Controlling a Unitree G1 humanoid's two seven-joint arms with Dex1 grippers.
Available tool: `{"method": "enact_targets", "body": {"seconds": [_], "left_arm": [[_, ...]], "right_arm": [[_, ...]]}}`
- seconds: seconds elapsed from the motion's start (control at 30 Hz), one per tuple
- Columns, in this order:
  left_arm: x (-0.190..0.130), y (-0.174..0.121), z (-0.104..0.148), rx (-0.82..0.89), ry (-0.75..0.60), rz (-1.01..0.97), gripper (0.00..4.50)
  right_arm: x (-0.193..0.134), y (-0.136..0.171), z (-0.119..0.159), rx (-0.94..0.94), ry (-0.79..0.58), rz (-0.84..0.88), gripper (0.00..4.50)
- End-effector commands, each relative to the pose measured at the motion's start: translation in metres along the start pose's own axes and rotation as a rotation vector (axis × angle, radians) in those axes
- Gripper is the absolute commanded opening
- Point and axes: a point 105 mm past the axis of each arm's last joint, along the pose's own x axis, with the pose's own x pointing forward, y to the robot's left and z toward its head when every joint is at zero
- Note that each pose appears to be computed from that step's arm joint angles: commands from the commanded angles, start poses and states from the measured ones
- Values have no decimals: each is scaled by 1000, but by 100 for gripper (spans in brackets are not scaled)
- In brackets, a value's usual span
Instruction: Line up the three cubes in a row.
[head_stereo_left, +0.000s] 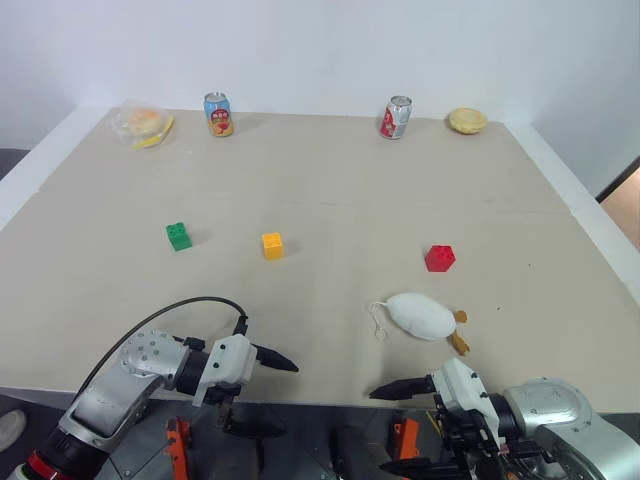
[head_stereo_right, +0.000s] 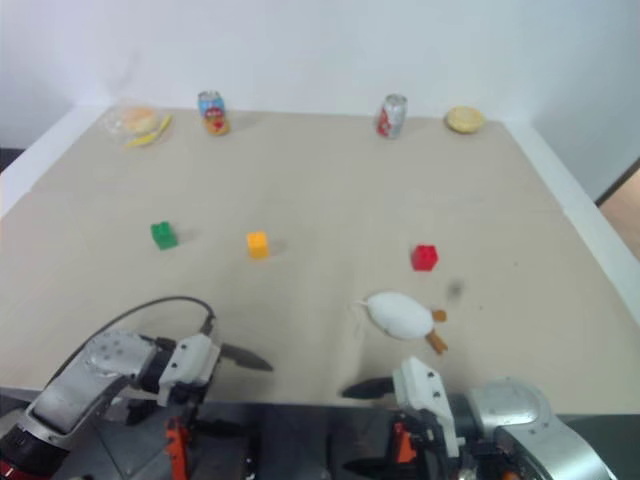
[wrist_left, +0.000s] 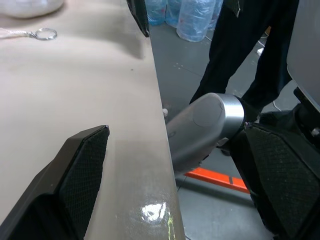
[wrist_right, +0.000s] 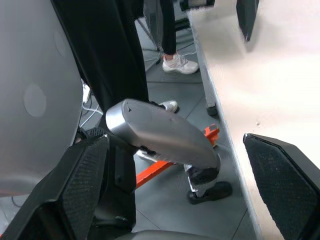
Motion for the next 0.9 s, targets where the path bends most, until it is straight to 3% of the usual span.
{"method": "enact_targets", "body": {"seconds": [0.03,0.2,0.33,0.5,0.53,0.9], "left_arm": [[-3,26,46,49,-156,107,447],[9,56,84,63,-305,240,447],[25,65,95,32,-375,272,447],[41,66,100,23,-399,268,447],[42,69,101,25,-407,277,450],[45,82,104,65,-415,316,450]], "right_arm": [[-19,-29,40,-76,-58,-158,450],[-62,-89,65,-54,-26,-495,450],[-84,-111,47,38,86,-643,450],[-81,-112,19,146,177,-640,450],[-79,-112,12,163,198,-637,394],[-74,-109,21,200,125,-617,18]]}}
